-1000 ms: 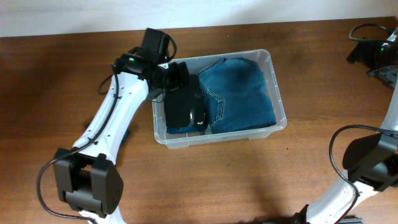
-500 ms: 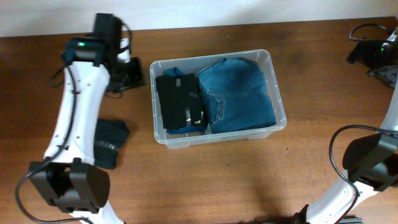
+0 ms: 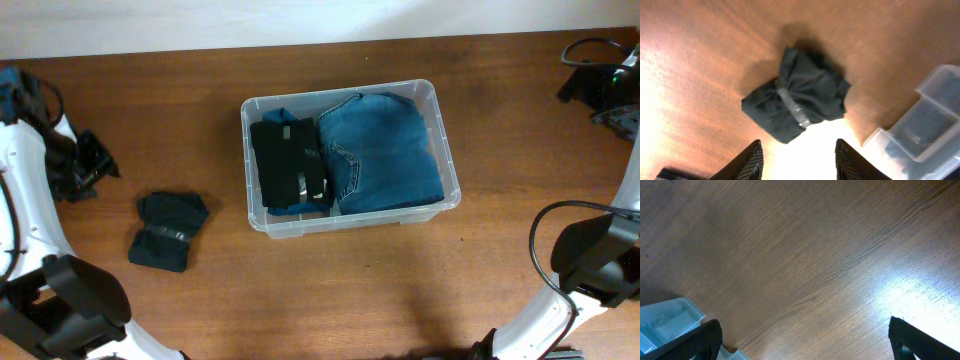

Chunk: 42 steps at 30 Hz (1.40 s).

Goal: Pack container
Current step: 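Release the black clothing and move left gripper back to the table, then grasp the remaining black folded clothing with the left gripper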

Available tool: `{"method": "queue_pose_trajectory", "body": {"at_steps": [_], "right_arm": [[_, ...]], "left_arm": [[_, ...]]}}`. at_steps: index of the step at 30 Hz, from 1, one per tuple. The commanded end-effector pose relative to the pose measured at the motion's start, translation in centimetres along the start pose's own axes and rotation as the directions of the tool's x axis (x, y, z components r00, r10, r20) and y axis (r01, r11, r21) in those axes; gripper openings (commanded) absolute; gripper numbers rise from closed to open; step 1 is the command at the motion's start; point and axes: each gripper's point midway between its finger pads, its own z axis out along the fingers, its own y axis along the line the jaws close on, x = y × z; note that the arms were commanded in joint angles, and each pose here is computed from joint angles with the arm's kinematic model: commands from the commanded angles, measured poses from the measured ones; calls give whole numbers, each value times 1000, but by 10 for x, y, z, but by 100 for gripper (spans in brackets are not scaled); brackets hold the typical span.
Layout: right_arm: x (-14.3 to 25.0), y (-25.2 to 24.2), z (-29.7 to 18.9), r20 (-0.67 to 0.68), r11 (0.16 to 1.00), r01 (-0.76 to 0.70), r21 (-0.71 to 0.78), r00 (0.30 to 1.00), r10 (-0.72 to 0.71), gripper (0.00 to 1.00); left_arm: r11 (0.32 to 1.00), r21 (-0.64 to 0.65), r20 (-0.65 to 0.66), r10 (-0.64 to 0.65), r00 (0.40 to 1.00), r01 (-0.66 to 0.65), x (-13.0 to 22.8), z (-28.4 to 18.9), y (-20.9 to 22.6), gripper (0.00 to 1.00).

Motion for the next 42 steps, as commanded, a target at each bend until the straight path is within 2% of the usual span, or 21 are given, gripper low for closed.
{"method": "queue_pose_trajectory", "body": {"at_steps": [1, 6, 9, 17, 25, 31, 35, 40, 41, 42], "right_arm": [[0, -2, 1, -1, 1000, -10, 6, 1000, 10, 98], [0, -2, 1, -1, 1000, -10, 6, 1000, 10, 99], [0, -2, 1, 0, 1000, -10, 6, 1000, 10, 99], [0, -2, 1, -1, 1000, -10, 6, 1000, 10, 99], [0, -2, 0, -1, 1000, -10, 7, 1000, 10, 98], [0, -2, 1, 0, 1000, -10, 6, 1000, 10, 98], [0, -2, 1, -1, 1000, -11, 7, 1000, 11, 99], [0, -3, 1, 0, 1000, -12, 7, 1000, 12, 98], [0, -3, 1, 0, 1000, -12, 7, 1000, 12, 99], [0, -3, 1, 0, 1000, -12, 7, 1000, 12, 98]], "left_arm": [[999, 42, -74, -18, 997, 21, 13, 31, 10, 54], [962, 202, -150, -153, 977, 182, 28, 107, 17, 66], [948, 236, -171, -174, 970, 212, 37, 127, 21, 67], [945, 222, -207, -196, 959, 241, 54, 140, 29, 68], [934, 250, -135, -228, 964, 256, 55, 137, 31, 68], [934, 279, -49, -217, 975, 222, 40, 143, 31, 69], [947, 262, 59, -206, 977, 184, 16, 144, 35, 75], [950, 264, 91, -196, 976, 166, 9, 143, 33, 77], [954, 261, 96, -175, 980, 145, 10, 144, 33, 77], [966, 253, 120, -87, 989, 54, 9, 144, 30, 78]]}}
